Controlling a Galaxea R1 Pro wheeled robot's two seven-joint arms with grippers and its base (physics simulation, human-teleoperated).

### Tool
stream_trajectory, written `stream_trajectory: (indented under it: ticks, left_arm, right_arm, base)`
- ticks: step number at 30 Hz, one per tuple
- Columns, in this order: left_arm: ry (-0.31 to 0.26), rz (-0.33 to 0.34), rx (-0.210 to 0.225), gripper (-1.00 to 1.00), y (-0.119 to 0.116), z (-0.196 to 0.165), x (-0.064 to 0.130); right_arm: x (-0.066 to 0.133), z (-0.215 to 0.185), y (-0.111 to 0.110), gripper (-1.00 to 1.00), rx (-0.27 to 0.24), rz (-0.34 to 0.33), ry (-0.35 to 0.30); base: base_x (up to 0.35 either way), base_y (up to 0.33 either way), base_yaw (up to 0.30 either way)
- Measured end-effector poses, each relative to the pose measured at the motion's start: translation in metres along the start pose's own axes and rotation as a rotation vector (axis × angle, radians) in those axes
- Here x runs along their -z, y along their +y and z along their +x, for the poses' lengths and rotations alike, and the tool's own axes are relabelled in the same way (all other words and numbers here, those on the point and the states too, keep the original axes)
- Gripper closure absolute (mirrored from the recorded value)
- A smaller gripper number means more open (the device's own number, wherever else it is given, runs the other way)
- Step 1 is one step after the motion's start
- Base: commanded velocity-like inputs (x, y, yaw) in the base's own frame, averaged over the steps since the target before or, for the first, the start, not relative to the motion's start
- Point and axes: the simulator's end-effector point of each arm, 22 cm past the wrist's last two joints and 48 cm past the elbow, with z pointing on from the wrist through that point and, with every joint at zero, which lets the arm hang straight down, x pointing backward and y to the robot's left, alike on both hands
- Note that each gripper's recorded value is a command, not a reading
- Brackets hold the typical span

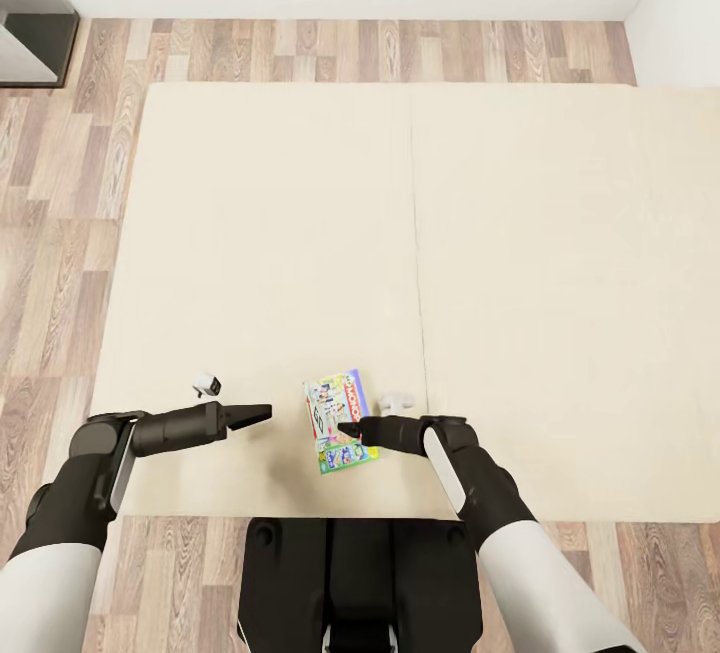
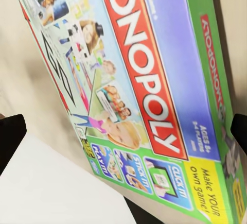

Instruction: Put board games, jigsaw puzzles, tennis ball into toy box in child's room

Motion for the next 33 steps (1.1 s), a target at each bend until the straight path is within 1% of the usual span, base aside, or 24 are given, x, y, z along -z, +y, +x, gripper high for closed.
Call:
stream_trajectory:
  ticks: [15, 26, 33]
  left_arm:
    - [0.0, 0.0, 0.001, -1.0, -0.0001, 0.0001, -0.0002]
    - [-0.001, 0.0, 0.0, -1.0, -0.0001, -0.0003, 0.0001]
    - [-0.001, 0.0, 0.001, -1.0, 0.0, -0.0004, 0.0003]
  right_arm:
    - [-0.0002, 0.0015, -0.0007, -1.0, -0.003, 0.002, 0.0]
    - [-0.0002, 0.0017, -0.0005, -1.0, -0.003, 0.001, 0.0]
    - [-0.0002, 0.0014, -0.0003, -1.0, -0.003, 0.0, 0.0]
  base:
    - [0.0, 0.0, 0.0]
    - [0.0, 0.039, 0.0]
    - [0.0, 0.138, 0.0]
